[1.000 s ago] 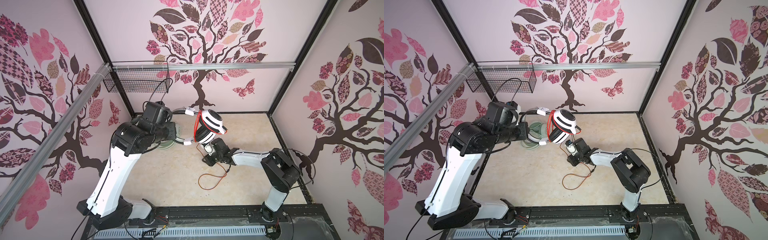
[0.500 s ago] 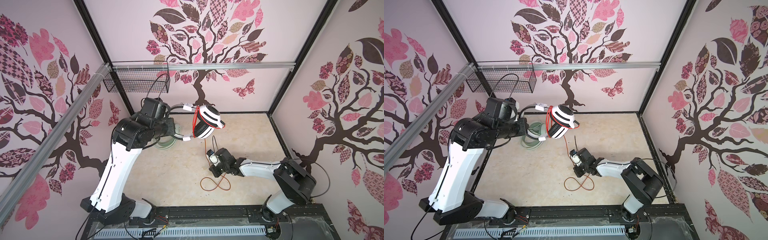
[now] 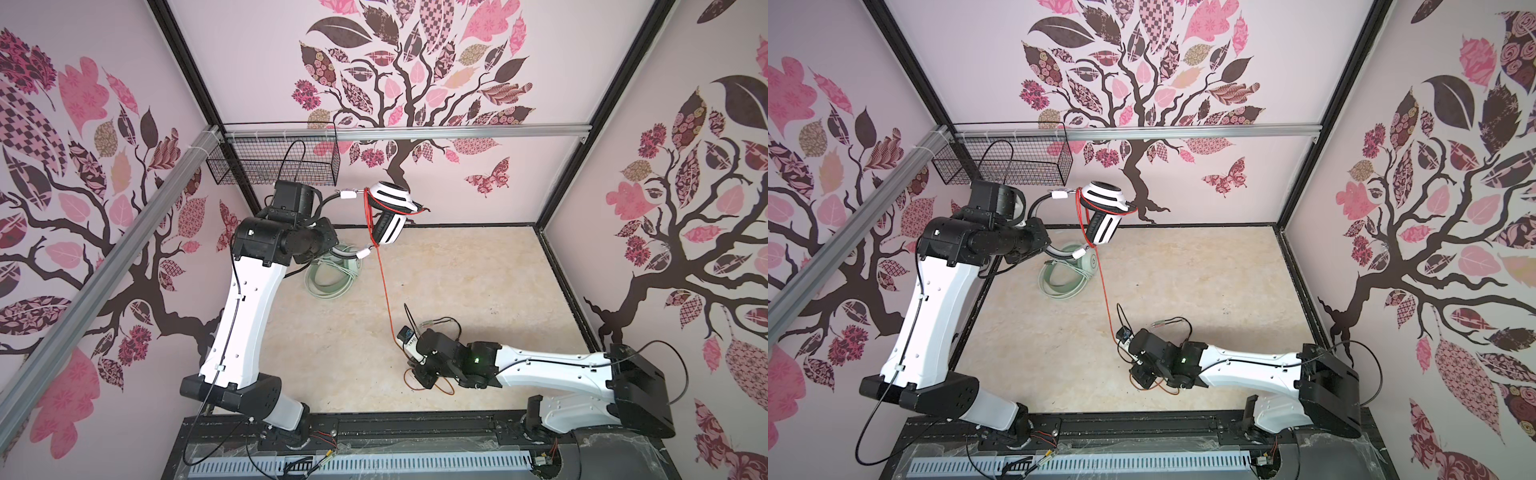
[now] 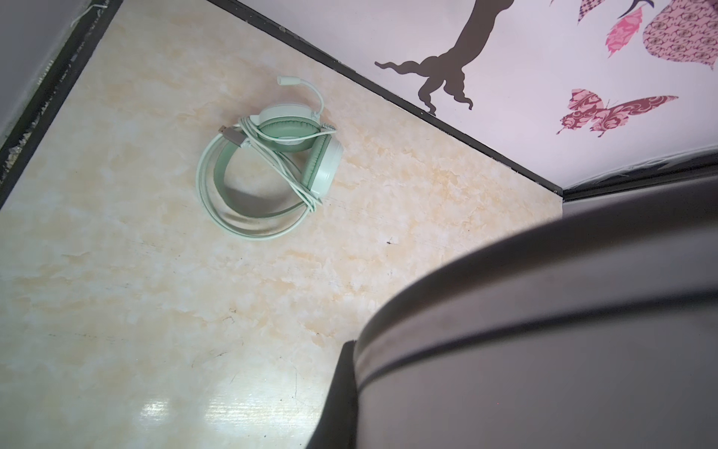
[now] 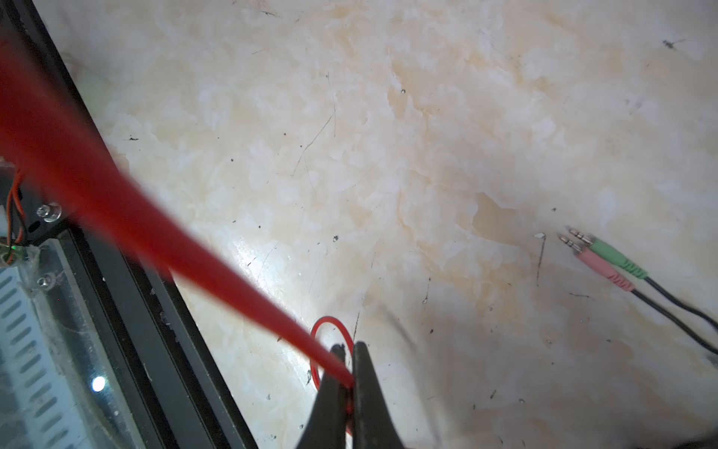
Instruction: Wrap the headphones
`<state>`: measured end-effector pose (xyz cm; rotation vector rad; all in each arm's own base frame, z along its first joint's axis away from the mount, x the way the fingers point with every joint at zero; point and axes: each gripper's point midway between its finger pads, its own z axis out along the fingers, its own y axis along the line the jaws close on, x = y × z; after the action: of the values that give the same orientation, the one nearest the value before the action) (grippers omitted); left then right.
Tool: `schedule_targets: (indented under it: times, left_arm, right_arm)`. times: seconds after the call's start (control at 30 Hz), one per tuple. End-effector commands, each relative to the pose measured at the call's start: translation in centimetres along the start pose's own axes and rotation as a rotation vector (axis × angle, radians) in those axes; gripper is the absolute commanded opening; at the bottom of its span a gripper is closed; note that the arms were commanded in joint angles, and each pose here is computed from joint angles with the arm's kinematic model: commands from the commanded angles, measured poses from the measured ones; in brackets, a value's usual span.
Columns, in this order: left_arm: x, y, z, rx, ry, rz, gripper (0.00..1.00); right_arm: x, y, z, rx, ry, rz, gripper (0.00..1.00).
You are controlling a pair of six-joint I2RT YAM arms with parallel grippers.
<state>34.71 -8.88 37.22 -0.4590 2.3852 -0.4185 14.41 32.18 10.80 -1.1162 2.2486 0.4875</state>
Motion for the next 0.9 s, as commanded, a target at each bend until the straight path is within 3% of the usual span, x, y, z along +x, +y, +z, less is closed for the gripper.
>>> schedule_targets:
  times: [0.0,0.37,0.7,0.87]
  left_arm:
    - [-2.0,-0.7,0.6,0.041,-0.089,-0.059,0.00]
    - [0.4,11.0,4.8,-0.567,-0.094,0.013,0.00]
    - [3.4,14.2,5.2,-0.721,-0.078,0.110,0.00]
    - [6.0,12.9,5.0,-0.730,-0.056,0.252,0.00]
  right_arm:
    - [0.1,0.1,-2.7,0.072,0.034,-0.051,0.00]
    - [-5.8,1.7,-13.2,0.165,-0.096,-0.177,0.00]
    - [-11.1,-1.1,-19.7,0.336,-0.255,-0.236,0.00]
    - [-14.9,-3.2,-22.9,0.504,-0.368,-0.271,0.00]
